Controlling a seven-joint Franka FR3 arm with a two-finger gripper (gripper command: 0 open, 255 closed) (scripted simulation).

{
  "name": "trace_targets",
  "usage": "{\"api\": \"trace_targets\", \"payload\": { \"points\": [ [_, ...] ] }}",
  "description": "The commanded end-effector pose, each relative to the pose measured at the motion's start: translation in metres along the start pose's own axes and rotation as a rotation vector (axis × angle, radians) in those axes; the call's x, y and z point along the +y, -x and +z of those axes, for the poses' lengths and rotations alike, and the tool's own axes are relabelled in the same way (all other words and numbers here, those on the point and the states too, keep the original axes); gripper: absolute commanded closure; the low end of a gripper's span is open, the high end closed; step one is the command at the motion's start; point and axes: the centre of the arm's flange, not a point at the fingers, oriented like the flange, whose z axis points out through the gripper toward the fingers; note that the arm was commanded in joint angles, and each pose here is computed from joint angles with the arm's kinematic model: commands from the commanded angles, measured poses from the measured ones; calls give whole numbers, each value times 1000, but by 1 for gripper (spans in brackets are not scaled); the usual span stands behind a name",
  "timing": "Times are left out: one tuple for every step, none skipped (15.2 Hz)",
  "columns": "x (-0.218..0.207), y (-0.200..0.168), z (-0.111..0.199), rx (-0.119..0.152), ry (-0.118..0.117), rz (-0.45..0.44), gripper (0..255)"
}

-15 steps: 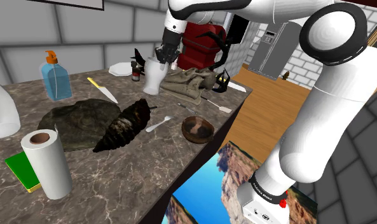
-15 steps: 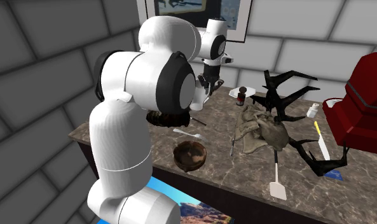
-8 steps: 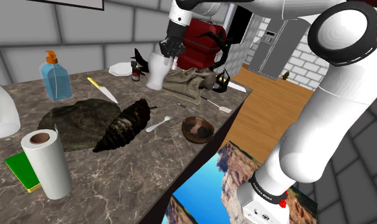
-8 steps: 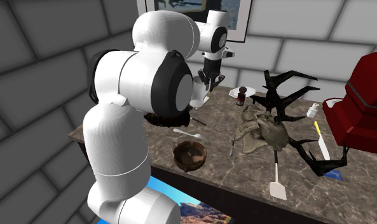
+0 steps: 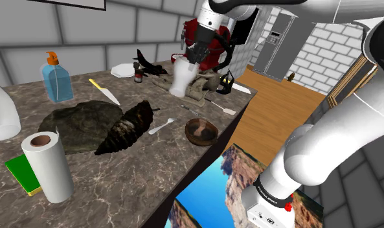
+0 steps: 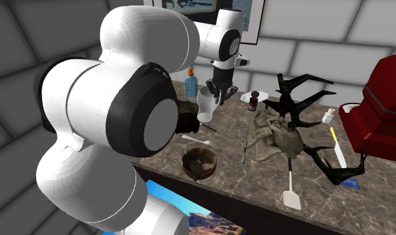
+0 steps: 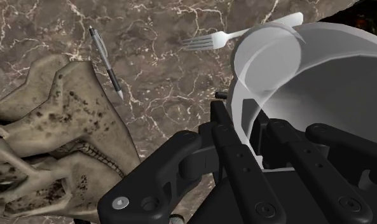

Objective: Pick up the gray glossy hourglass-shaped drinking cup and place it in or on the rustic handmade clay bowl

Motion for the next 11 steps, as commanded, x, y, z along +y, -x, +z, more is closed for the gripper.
{"api": "trace_targets", "payload": {
  "points": [
    [10, 24, -6, 1, 0, -1, 255],
    [15, 36, -9, 1, 0, -1, 255],
    [20, 48, -12, 1, 0, -1, 255],
    [25, 60, -15, 1, 0, -1, 255],
    [30, 71, -18, 1, 0, -1, 255],
    [35, 83, -21, 1, 0, -1, 255],
    [40, 95, -24, 1, 0, -1, 255],
    [45, 107, -27, 1, 0, -1, 255],
    [50, 119, -30, 1, 0, -1, 255],
    [55, 131, -33, 1, 0, -1, 255],
    [60, 143, -35, 1, 0, -1, 255]
  ]
}}
